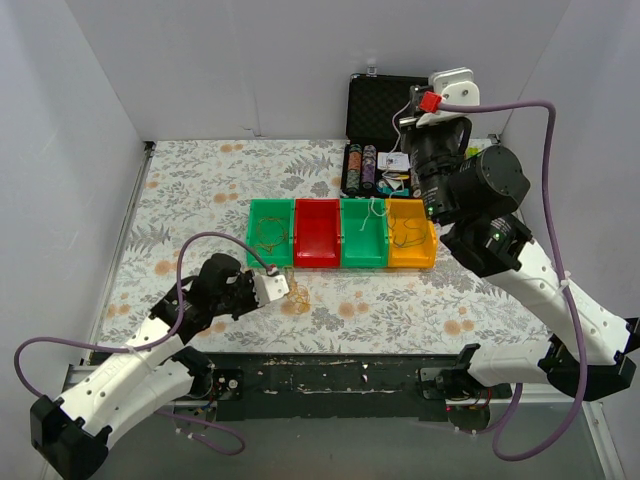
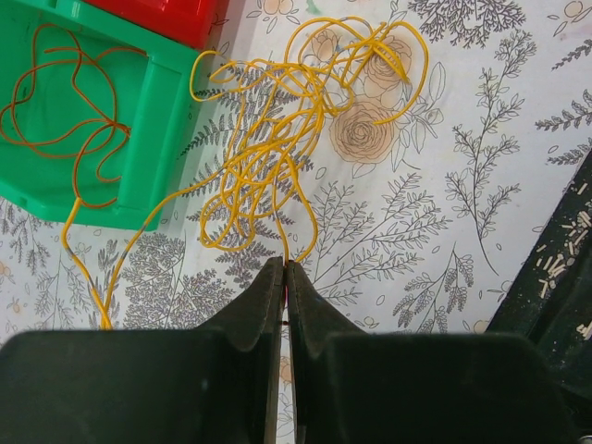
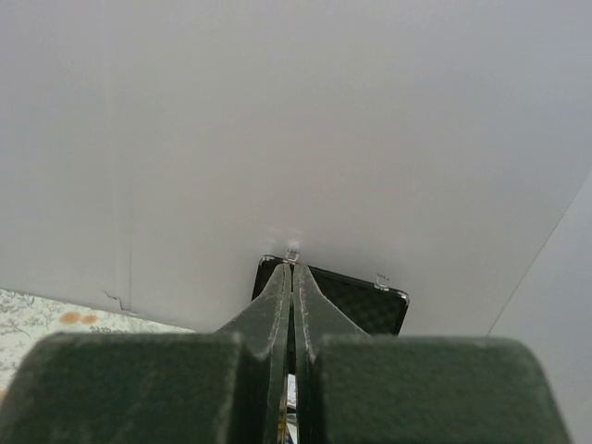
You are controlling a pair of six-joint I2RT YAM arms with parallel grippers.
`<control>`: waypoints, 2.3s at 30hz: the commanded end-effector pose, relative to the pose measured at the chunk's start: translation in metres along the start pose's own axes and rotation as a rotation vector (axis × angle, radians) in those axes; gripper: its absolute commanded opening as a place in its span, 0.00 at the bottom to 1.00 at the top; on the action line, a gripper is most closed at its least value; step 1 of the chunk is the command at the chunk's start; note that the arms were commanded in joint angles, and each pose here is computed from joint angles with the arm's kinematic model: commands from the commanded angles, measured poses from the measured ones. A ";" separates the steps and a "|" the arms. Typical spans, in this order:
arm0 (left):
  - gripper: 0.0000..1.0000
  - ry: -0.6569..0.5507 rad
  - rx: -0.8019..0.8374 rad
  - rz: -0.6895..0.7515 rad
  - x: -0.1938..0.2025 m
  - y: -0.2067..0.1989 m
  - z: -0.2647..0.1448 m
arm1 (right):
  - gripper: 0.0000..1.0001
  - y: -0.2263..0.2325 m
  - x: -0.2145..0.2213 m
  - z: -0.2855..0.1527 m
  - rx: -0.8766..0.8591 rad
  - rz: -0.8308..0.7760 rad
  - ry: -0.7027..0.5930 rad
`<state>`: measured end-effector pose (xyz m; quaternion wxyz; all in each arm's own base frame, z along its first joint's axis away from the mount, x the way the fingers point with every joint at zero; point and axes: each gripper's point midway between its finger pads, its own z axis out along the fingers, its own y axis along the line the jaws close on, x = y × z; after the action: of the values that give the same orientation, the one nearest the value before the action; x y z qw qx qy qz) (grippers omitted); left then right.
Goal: Untangle the cables
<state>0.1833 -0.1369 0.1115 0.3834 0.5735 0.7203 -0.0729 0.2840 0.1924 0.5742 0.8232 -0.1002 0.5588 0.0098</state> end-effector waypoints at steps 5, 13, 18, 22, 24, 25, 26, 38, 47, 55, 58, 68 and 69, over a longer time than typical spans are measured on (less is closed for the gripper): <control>0.00 -0.014 0.008 -0.008 0.001 -0.004 -0.001 | 0.01 -0.015 -0.023 0.012 0.010 0.074 -0.058; 0.00 -0.011 0.008 -0.009 0.004 -0.006 0.000 | 0.01 -0.009 -0.009 0.026 -0.002 0.066 -0.037; 0.00 -0.012 0.010 -0.012 0.005 -0.007 0.001 | 0.01 -0.008 -0.006 0.030 -0.003 0.065 -0.035; 0.00 -0.012 0.014 -0.014 0.006 -0.008 0.002 | 0.01 -0.010 -0.006 0.033 -0.002 0.068 -0.036; 0.00 -0.011 0.016 -0.014 0.006 -0.009 0.002 | 0.01 -0.009 -0.004 0.034 -0.005 0.066 -0.032; 0.00 -0.012 0.015 -0.014 0.006 -0.008 0.002 | 0.01 -0.008 -0.002 0.035 -0.007 0.067 -0.030; 0.00 -0.012 0.015 -0.014 0.006 -0.009 0.002 | 0.01 -0.009 0.000 0.036 -0.004 0.063 -0.026; 0.00 -0.020 0.013 -0.012 0.005 -0.008 0.002 | 0.01 0.004 0.054 0.041 -0.029 0.081 0.072; 0.00 -0.023 0.021 -0.013 0.004 -0.010 0.002 | 0.01 0.019 0.117 0.034 -0.064 0.121 0.189; 0.00 -0.029 0.024 -0.012 0.003 -0.010 0.003 | 0.01 0.041 0.152 0.026 -0.136 0.189 0.264; 0.00 -0.030 0.021 -0.012 0.002 -0.009 0.003 | 0.01 0.053 0.161 0.023 -0.181 0.218 0.286; 0.00 -0.031 0.022 -0.012 0.003 -0.010 0.004 | 0.01 0.080 0.217 0.001 -0.245 0.356 0.418; 0.00 -0.031 0.022 -0.012 0.003 -0.010 0.004 | 0.01 0.077 0.224 -0.003 -0.238 0.364 0.433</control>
<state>0.1772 -0.1378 0.1044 0.3825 0.5737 0.7193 -0.0847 0.3606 0.2496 0.3586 0.6567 -0.1241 0.7260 0.1619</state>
